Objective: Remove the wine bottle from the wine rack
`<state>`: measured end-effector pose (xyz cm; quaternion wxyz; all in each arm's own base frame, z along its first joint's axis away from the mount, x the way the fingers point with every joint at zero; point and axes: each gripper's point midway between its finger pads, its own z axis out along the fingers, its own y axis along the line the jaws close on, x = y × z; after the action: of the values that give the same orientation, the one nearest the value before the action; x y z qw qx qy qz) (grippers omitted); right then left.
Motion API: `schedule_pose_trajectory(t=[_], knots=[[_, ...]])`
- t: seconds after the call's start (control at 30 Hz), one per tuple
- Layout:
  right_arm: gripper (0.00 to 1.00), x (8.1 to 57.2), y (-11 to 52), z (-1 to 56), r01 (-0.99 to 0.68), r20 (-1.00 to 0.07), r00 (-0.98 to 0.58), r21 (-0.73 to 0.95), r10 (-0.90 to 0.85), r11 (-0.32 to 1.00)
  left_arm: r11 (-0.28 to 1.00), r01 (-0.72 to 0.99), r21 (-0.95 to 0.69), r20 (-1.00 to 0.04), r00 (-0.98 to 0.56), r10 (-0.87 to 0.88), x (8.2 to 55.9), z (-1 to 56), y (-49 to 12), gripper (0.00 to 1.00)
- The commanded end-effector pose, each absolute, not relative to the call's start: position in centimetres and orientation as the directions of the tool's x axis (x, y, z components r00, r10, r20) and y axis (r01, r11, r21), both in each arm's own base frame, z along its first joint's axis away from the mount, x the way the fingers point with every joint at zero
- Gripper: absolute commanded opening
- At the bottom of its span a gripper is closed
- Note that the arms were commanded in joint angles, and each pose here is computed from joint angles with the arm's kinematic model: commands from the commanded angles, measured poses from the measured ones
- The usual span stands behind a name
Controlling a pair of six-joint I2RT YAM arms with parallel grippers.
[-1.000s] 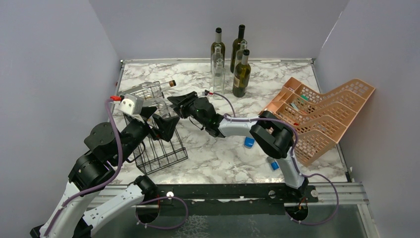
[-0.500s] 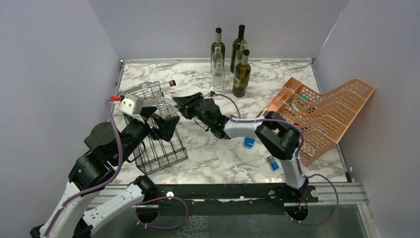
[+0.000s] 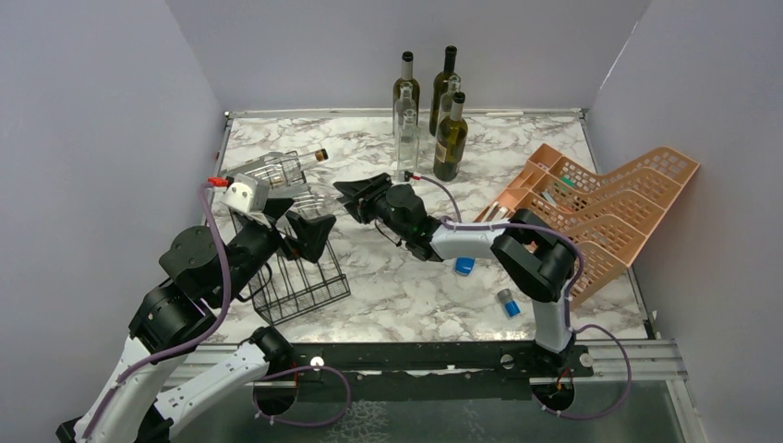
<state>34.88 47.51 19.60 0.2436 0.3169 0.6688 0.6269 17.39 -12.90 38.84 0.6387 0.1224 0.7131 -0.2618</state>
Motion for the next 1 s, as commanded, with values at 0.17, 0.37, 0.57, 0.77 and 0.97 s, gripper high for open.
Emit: schedule_pose_trajectory(t=[0.17, 0.37, 0.57, 0.77, 0.97], knots=[[0.23, 33.1, 43.3, 35.5, -0.052, 0.248, -0.741, 0.905, 0.624, -0.422, 0.838, 0.495, -0.23, -0.973, -0.149, -0.179, 17.7, 39.5, -12.9, 0.99], [0.23, 32.8, 41.3, 36.5, -0.078, 0.24, -0.734, 0.9, 0.636, -0.429, 0.842, 0.487, -0.232, -0.972, -0.15, -0.181, 17.8, 39.3, -12.7, 0.99], [0.23, 32.6, 39.0, 37.7, -0.109, 0.224, -0.721, 0.898, 0.656, -0.426, 0.84, 0.487, -0.238, -0.97, -0.157, -0.184, 17.9, 39.2, -12.9, 0.99], [0.23, 32.7, 36.4, 37.8, -0.12, 0.206, -0.694, 0.911, 0.69, -0.394, 0.839, 0.489, -0.237, -0.97, -0.164, -0.178, 18.1, 39.2, -13.2, 0.99], [0.23, 33.3, 33.2, 37.0, -0.12, 0.168, -0.651, 0.94, 0.74, -0.32, 0.842, 0.483, -0.239, -0.97, -0.166, -0.18, 18.1, 39.1, -13.1, 0.99]])
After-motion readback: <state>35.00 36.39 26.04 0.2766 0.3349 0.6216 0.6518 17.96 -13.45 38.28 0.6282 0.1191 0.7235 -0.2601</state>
